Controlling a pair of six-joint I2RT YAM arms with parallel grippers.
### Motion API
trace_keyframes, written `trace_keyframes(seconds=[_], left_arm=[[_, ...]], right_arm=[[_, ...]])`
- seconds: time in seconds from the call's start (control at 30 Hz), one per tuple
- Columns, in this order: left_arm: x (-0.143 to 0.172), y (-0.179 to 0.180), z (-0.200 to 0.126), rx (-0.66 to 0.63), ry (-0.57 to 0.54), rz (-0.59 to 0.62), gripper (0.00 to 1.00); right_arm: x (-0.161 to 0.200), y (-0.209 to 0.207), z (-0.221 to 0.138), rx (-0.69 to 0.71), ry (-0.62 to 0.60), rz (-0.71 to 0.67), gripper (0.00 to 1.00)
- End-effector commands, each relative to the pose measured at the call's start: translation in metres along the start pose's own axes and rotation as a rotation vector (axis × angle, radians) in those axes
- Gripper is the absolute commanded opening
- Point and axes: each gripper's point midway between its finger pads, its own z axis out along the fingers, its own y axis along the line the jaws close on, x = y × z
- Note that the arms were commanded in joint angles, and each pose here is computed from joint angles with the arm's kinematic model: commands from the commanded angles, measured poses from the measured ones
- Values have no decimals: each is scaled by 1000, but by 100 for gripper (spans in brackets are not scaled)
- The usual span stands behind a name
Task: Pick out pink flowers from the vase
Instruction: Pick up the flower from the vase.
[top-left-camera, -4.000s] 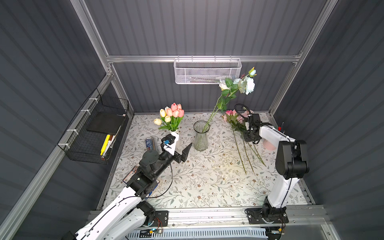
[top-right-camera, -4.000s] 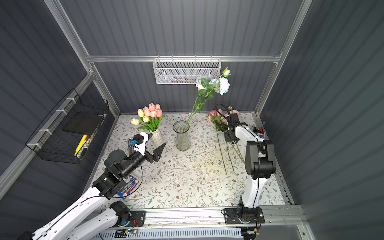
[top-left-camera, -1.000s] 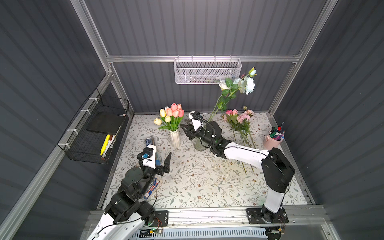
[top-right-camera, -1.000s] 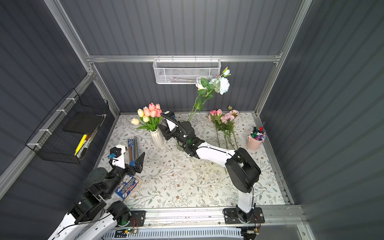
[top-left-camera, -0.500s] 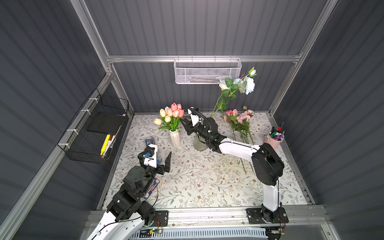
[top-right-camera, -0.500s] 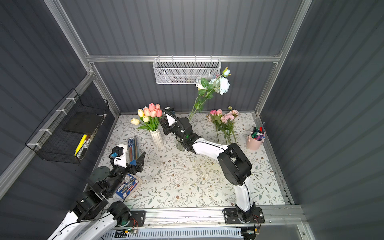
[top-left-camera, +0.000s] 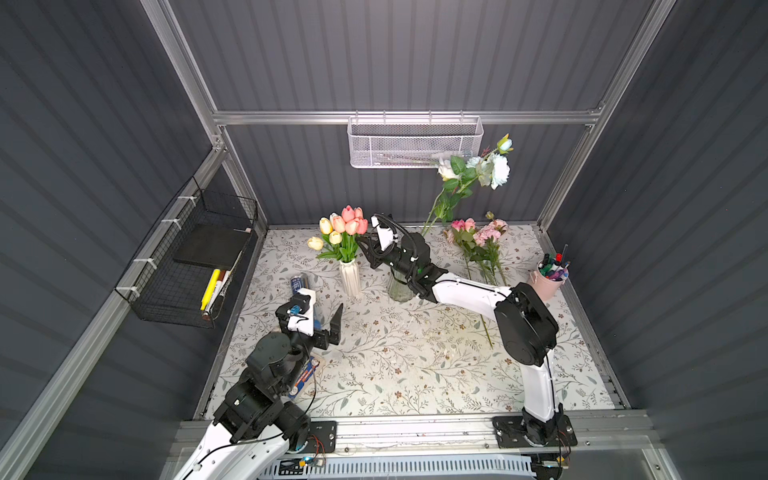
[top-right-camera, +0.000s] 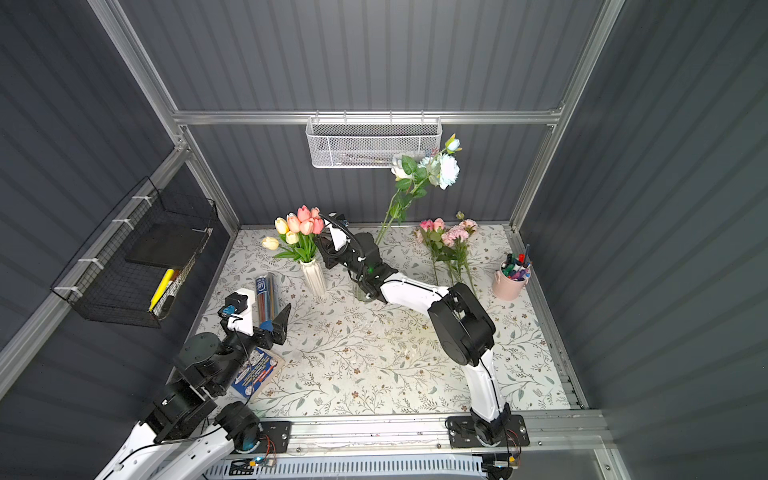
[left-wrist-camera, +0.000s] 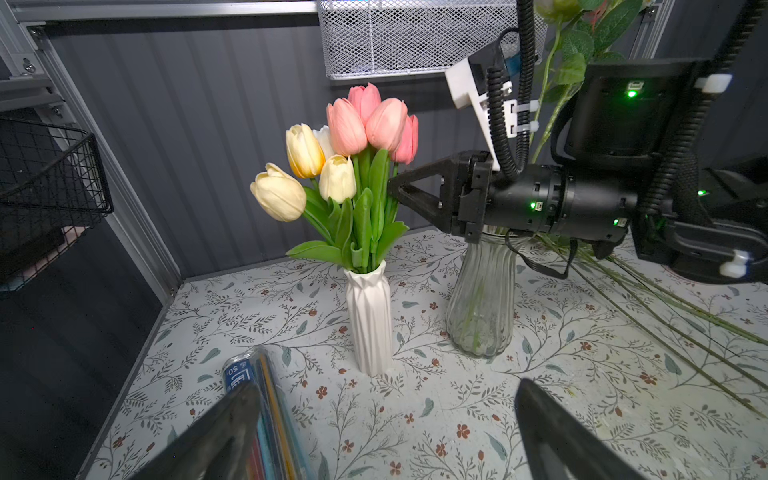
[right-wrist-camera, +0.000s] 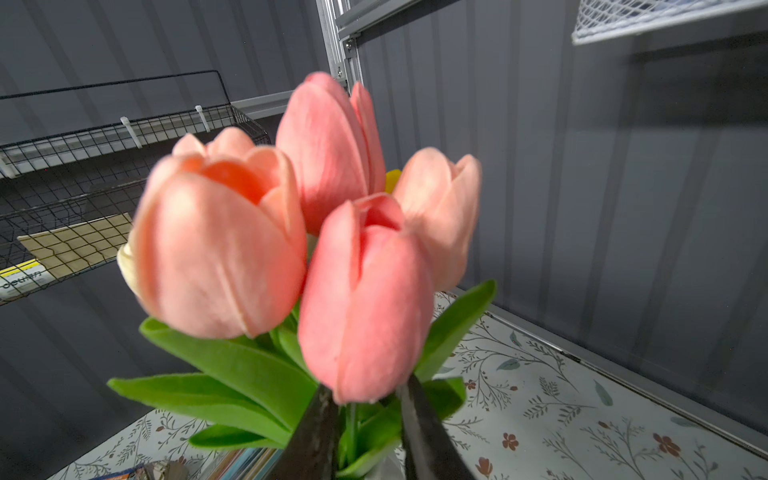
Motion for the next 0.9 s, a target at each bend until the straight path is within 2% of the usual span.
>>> trace_keyframes(seconds=[0.0, 0.17, 0.33, 0.43, 0.87], left_arm=[[0, 0, 2, -2, -8, 12, 97], [2, -1, 4, 2, 2, 17, 97], [2, -1, 3, 0, 1, 20, 97], [2, -1, 3, -1, 0, 19, 97], [3, 0, 3, -5, 5, 23, 97]], right_arm=[[1, 1, 6, -20, -4, 20, 29], [2, 4, 13, -42, -2, 27, 25], [2, 7, 13, -61, 1, 28, 10], [-3, 10, 9, -70, -10, 21, 6], [-53, 20, -10, -67, -95, -53, 4]])
